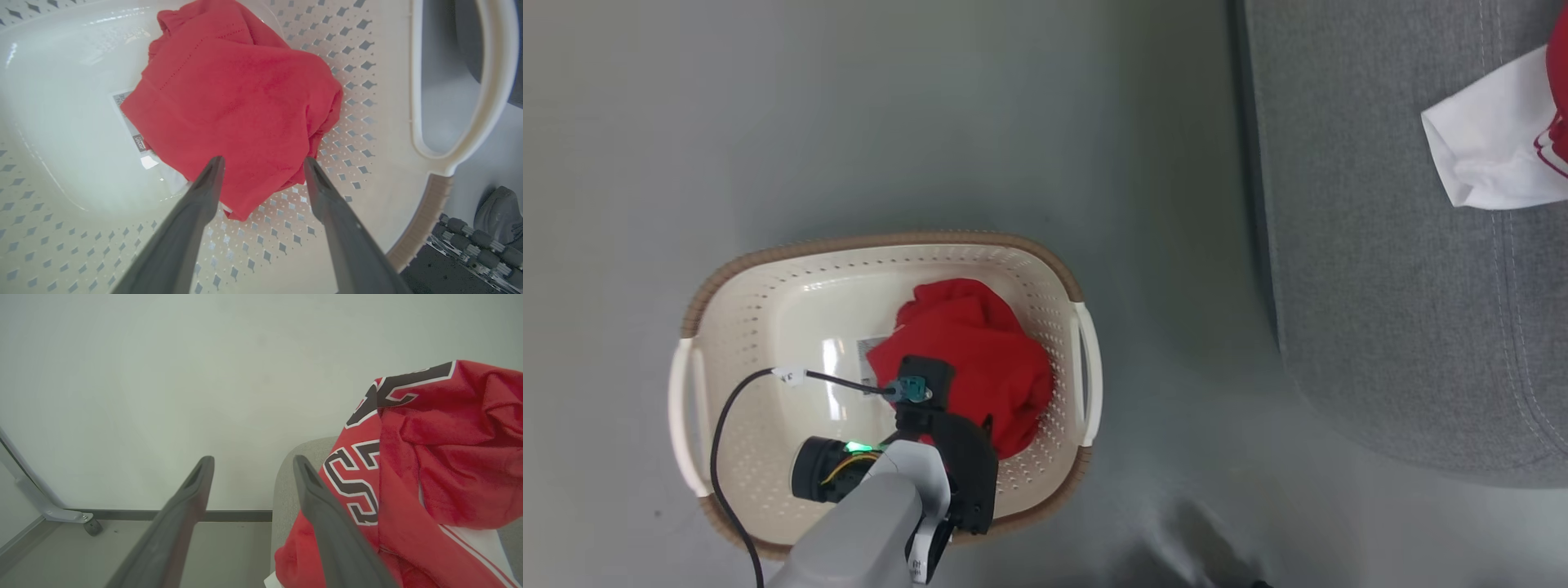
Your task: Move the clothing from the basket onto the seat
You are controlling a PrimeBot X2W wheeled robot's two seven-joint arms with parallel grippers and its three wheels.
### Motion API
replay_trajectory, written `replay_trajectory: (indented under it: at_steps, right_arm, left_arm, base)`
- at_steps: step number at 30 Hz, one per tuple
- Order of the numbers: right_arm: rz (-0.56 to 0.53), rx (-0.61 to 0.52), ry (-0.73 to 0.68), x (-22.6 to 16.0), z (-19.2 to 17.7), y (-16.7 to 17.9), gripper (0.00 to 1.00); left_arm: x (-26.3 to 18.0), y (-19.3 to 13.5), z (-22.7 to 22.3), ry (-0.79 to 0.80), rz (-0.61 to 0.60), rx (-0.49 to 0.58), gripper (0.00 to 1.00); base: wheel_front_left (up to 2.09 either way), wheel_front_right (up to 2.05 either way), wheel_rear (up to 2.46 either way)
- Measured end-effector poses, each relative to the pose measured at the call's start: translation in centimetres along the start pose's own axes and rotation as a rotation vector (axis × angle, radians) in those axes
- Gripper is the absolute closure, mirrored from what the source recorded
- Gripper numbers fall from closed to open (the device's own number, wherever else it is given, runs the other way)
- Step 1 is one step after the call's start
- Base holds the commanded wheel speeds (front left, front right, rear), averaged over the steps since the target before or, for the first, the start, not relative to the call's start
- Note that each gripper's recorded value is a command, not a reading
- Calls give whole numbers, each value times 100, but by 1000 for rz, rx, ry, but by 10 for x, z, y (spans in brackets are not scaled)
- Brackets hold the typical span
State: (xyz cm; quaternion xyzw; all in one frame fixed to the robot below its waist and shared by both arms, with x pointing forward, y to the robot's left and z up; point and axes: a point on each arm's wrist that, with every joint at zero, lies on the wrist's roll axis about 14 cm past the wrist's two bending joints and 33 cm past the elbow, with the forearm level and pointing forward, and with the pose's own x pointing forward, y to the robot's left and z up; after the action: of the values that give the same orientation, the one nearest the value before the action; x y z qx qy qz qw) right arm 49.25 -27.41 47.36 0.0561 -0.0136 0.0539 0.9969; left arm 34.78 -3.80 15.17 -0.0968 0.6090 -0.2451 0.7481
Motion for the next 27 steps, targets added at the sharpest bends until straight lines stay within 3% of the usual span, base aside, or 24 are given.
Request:
replay_trajectory:
  at_steps: [10, 21, 22, 23, 24, 27]
  right_arm:
    - [-29, -29, 80, -6, -19, -15, 0]
    - [-21, -46, 112, -5, -24, -17, 0]
    - [-23, -48, 114, -6, -24, -17, 0]
    - [-25, -49, 116, -6, -24, -18, 0]
    - [-27, -49, 118, -7, -24, -19, 0]
    - [-31, -53, 124, -8, -24, -20, 0]
  left_arm:
    - [34, -17, -10, 79, -69, -7, 0]
    - [53, -9, -22, 136, -52, -49, 0]
    - [54, -8, -24, 139, -52, -51, 27]
    - [55, -8, -25, 143, -52, -48, 77]
    - [56, -9, -26, 145, -52, -41, 100]
    - [60, -7, -21, 134, -47, -33, 100]
  base:
    - [0, 0, 0]
    - [0, 0, 0]
    - [0, 0, 0]
    - [0, 0, 0]
    - [0, 0, 0]
    - [0, 0, 0]
